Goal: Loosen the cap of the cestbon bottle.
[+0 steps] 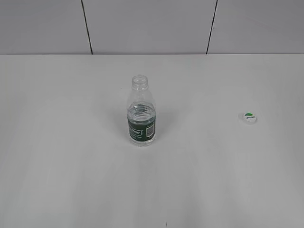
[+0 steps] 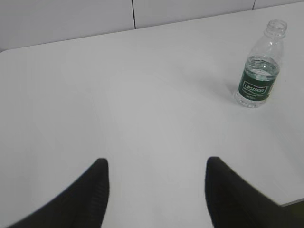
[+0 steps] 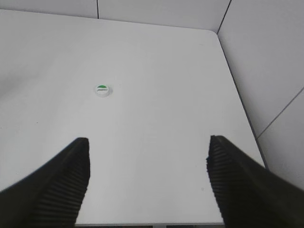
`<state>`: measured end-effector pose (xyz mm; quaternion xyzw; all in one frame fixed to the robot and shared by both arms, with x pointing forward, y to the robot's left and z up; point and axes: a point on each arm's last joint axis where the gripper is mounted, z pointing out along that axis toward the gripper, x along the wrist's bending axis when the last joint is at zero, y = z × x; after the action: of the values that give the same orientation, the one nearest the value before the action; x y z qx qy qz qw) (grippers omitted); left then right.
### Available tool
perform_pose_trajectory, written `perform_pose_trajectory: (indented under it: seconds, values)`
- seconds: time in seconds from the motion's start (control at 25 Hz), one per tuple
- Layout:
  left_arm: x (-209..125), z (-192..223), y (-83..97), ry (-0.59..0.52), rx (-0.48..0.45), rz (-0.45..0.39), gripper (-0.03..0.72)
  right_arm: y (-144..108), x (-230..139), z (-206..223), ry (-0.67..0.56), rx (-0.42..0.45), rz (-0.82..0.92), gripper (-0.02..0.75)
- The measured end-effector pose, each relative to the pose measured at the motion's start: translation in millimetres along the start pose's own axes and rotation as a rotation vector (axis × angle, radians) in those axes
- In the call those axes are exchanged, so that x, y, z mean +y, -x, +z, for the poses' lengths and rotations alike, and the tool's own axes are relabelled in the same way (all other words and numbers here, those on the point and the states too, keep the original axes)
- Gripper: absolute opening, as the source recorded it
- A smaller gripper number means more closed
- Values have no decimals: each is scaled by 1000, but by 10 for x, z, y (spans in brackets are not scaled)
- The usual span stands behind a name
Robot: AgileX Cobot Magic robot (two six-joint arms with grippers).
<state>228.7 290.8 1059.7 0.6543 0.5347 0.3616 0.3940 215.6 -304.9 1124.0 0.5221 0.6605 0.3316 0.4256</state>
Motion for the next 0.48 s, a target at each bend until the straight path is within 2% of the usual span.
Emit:
perform_pose_trajectory:
  seconds: [0.2,0.48]
  values:
    - [0,0,0,0,0,0,393,-51,-262,-127,62,-12,20,585]
    - [0,0,1,0,-1,-1,393,-84,-355,-13,11,6,20,585]
